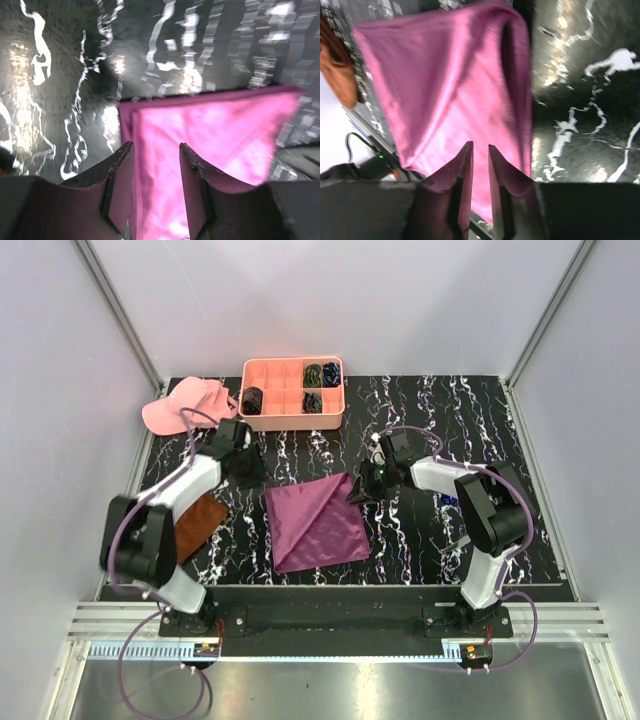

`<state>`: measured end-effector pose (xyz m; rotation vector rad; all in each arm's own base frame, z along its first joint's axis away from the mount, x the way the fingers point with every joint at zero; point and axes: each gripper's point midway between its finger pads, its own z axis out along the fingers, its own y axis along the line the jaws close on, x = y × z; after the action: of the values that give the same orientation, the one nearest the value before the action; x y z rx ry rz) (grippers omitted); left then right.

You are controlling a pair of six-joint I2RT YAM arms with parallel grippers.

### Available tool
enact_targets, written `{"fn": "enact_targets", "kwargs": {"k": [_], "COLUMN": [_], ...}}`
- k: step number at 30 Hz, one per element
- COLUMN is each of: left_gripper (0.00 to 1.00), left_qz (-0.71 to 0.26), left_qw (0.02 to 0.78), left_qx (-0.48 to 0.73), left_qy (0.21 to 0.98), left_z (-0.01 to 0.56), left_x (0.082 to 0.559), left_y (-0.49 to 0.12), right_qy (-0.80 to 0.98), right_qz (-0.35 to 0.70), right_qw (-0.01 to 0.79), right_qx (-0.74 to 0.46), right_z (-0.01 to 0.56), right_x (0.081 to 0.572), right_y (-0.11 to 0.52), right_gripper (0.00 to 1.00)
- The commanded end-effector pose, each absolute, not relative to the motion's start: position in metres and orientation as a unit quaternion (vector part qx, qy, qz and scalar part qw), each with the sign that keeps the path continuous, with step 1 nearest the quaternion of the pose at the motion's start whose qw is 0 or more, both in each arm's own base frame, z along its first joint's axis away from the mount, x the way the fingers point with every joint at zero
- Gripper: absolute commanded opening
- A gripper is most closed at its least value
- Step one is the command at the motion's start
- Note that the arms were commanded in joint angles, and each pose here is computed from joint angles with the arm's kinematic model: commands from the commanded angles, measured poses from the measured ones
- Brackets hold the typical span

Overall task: Fold the napkin into a case and place the utensils inside
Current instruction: Smooth out the upper triangle-folded napkin at the center of the board.

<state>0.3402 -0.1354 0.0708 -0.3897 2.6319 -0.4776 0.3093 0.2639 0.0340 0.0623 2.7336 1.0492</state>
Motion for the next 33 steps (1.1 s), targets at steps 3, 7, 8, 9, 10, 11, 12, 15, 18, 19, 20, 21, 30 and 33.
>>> {"fn": "enact_targets", "kwargs": {"k": [3, 7, 8, 9, 10, 11, 12, 15, 18, 19, 20, 21, 30, 33], "left_gripper": [0.34, 0.16, 0.13, 0.12, 0.11, 0.1, 0.08, 0.05, 0.03, 0.02, 0.02, 0.01, 0.0, 0.0], "left_qz": [-0.242, -0.282, -0.286, -0.291, -0.3, -0.302, -0.309, -0.323, -0.329, -0.33, -0.323, -0.321, -0.317, -0.315], "left_qw": [0.252, 0.227, 0.215, 0.213, 0.221, 0.212, 0.209, 0.193, 0.176, 0.175, 0.168, 0.163, 0.16, 0.156], "left_qx": [-0.096, -0.085, -0.088, -0.093, -0.089, -0.09, -0.092, -0.099, -0.106, -0.105, -0.11, -0.116, -0.129, -0.13], "left_qy": [0.932, 0.928, 0.929, 0.928, 0.924, 0.925, 0.923, 0.921, 0.922, 0.922, 0.925, 0.926, 0.926, 0.927], "left_z": [0.113, 0.102, 0.092, 0.092, 0.098, 0.091, 0.092, 0.087, 0.076, 0.074, 0.067, 0.064, 0.054, 0.049], "left_x": [0.297, 0.254, 0.242, 0.236, 0.231, 0.221, 0.216, 0.195, 0.177, 0.173, 0.167, 0.165, 0.155, 0.151], "left_y": [-0.165, -0.182, -0.181, -0.182, -0.183, -0.182, -0.184, -0.186, -0.186, -0.186, -0.183, -0.181, -0.175, -0.173], "right_qy": [0.914, 0.909, 0.91, 0.908, 0.908, 0.909, 0.908, 0.907, 0.906, 0.906, 0.906, 0.906, 0.907, 0.907], "right_qz": [0.373, 0.384, 0.385, 0.388, 0.388, 0.384, 0.385, 0.39, 0.393, 0.393, 0.393, 0.393, 0.391, 0.391], "right_qw": [0.157, 0.16, 0.155, 0.16, 0.16, 0.16, 0.164, 0.159, 0.156, 0.154, 0.154, 0.155, 0.153, 0.154], "right_qx": [-0.004, -0.003, -0.001, -0.002, -0.001, 0.002, 0.002, 0.003, 0.006, 0.008, 0.008, 0.008, 0.011, 0.01], "right_z": [0.081, 0.086, 0.083, 0.086, 0.086, 0.082, 0.084, 0.083, 0.082, 0.081, 0.081, 0.082, 0.08, 0.079], "right_x": [0.334, 0.352, 0.354, 0.36, 0.363, 0.365, 0.37, 0.376, 0.379, 0.38, 0.38, 0.38, 0.38, 0.382], "right_y": [0.276, 0.287, 0.29, 0.292, 0.293, 0.294, 0.296, 0.3, 0.303, 0.303, 0.304, 0.303, 0.303, 0.304], "right_gripper": [0.34, 0.35, 0.35, 0.35, 0.34, 0.34, 0.33, 0.3, 0.28, 0.28, 0.28, 0.28, 0.27, 0.27]}}
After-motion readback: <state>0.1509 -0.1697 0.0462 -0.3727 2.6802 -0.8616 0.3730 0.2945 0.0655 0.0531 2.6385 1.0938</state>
